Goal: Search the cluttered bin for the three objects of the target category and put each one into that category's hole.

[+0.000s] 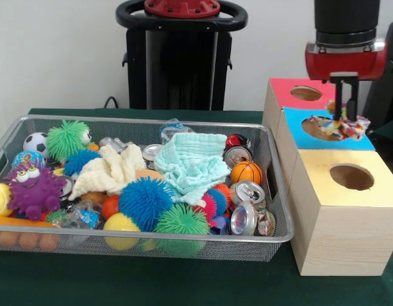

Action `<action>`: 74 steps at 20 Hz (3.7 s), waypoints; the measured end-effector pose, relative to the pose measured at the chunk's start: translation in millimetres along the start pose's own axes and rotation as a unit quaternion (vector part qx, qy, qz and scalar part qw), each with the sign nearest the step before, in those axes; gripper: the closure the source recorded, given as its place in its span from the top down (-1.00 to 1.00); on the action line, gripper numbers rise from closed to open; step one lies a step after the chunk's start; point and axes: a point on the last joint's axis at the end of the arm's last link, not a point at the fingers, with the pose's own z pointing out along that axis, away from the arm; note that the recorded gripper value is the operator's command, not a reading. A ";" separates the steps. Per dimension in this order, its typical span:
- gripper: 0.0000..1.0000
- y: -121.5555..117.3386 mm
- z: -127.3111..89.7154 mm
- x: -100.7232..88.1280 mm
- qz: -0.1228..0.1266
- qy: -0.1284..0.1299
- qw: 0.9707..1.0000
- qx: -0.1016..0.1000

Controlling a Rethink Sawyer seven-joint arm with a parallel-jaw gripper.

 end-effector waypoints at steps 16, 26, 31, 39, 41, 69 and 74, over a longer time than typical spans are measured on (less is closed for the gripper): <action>-1.00 46.0 51.0 43.5 -0.041 -0.039 0.998 -0.026; -1.00 29.1 51.7 18.0 -0.022 -0.063 0.997 -0.031; -1.00 14.4 45.3 3.1 -0.007 -0.068 0.997 -0.029; -1.00 -2.3 23.9 -14.8 0.027 -0.054 0.998 -0.012; -1.00 -3.4 20.4 -16.0 0.029 -0.051 0.998 -0.009; -1.00 35.6 21.8 -30.9 0.007 -0.087 0.996 -0.009; -1.00 24.5 17.3 -48.2 0.019 -0.097 0.995 -0.010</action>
